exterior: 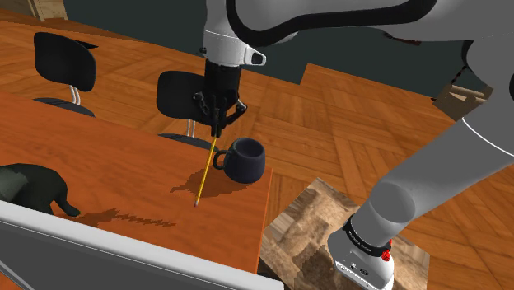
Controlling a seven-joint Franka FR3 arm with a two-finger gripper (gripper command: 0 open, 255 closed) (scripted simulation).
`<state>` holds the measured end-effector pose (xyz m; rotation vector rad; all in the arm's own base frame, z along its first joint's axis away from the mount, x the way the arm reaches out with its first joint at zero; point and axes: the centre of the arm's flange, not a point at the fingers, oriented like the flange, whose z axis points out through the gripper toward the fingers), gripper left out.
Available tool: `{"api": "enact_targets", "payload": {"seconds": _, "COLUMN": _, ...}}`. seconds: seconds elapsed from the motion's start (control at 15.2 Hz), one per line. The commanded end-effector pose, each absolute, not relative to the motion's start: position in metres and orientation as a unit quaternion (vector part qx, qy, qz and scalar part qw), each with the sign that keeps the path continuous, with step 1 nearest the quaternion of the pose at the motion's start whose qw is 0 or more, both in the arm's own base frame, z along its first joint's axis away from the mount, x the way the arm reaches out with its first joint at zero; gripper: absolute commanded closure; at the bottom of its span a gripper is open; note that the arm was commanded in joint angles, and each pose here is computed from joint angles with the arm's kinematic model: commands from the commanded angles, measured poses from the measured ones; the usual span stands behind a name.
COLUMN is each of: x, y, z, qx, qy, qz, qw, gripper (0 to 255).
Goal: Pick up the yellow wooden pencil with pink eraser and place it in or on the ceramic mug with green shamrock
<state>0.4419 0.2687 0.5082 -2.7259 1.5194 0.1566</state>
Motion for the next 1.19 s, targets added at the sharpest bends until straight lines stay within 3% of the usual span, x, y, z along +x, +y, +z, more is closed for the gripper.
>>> {"api": "enact_targets", "payload": {"seconds": 0.0, "x": 0.447, "y": 0.246, "z": 0.510, "qx": -0.873, "qy": 0.486, "qz": 0.050, "qw": 0.009, "gripper": 255}}
{"api": "enact_targets", "payload": {"seconds": 0.79, "x": 0.486, "y": 0.091, "z": 0.519, "qx": -0.873, "qy": 0.486, "qz": 0.050, "qw": 0.009, "gripper": 255}}
{"api": "enact_targets", "payload": {"seconds": 1.12, "x": 0.486, "y": 0.091, "z": 0.493, "qx": -0.873, "qy": 0.486, "qz": 0.050, "qw": 0.009, "gripper": 255}}
